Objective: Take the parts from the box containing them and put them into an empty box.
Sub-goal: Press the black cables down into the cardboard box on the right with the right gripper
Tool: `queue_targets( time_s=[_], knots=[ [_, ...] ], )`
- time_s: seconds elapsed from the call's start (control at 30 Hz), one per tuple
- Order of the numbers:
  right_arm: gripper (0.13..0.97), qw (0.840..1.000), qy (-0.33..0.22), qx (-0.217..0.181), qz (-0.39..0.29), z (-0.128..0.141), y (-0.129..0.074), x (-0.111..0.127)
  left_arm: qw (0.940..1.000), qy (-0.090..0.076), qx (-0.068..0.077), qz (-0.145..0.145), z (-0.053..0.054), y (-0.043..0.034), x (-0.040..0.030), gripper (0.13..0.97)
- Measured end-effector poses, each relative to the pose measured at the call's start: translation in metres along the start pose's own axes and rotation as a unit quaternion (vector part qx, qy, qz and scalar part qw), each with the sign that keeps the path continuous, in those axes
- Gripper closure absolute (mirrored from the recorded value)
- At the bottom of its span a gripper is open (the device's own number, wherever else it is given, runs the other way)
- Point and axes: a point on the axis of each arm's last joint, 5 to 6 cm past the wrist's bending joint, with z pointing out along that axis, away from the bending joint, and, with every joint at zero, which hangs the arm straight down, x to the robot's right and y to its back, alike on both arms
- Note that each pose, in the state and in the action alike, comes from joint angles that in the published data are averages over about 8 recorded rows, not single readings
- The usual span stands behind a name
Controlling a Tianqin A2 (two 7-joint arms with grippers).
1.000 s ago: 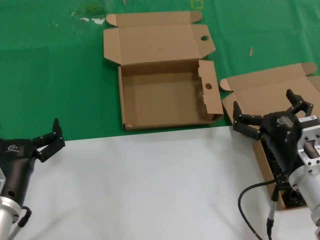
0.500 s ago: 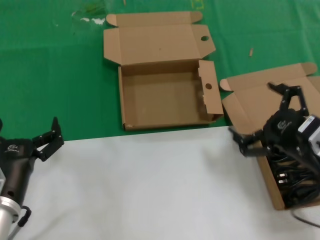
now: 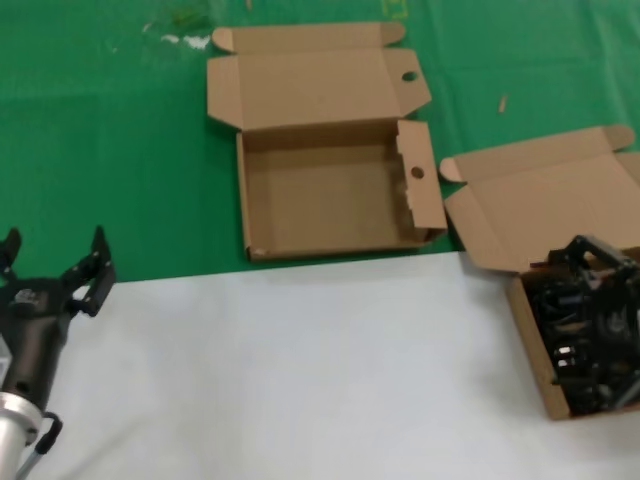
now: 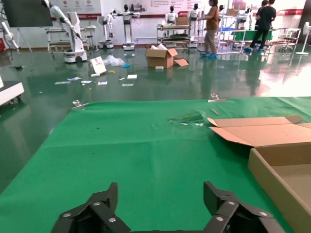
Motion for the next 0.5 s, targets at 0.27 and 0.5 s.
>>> queue_targets(
  time_s=[0.27, 0.5],
  knots=[
    [0.13, 0.992, -0.091, -0.051, -0.078, -0.008, 0.016, 0.034, 1.0, 0.0, 0.0, 0.0, 0.0, 0.0, 0.0, 0.516],
    [0.149, 0.984, -0.115, -0.077, -0.108, 0.0, 0.025, 0.055, 1.0, 0.0, 0.0, 0.0, 0.0, 0.0, 0.0, 0.673]
  ],
)
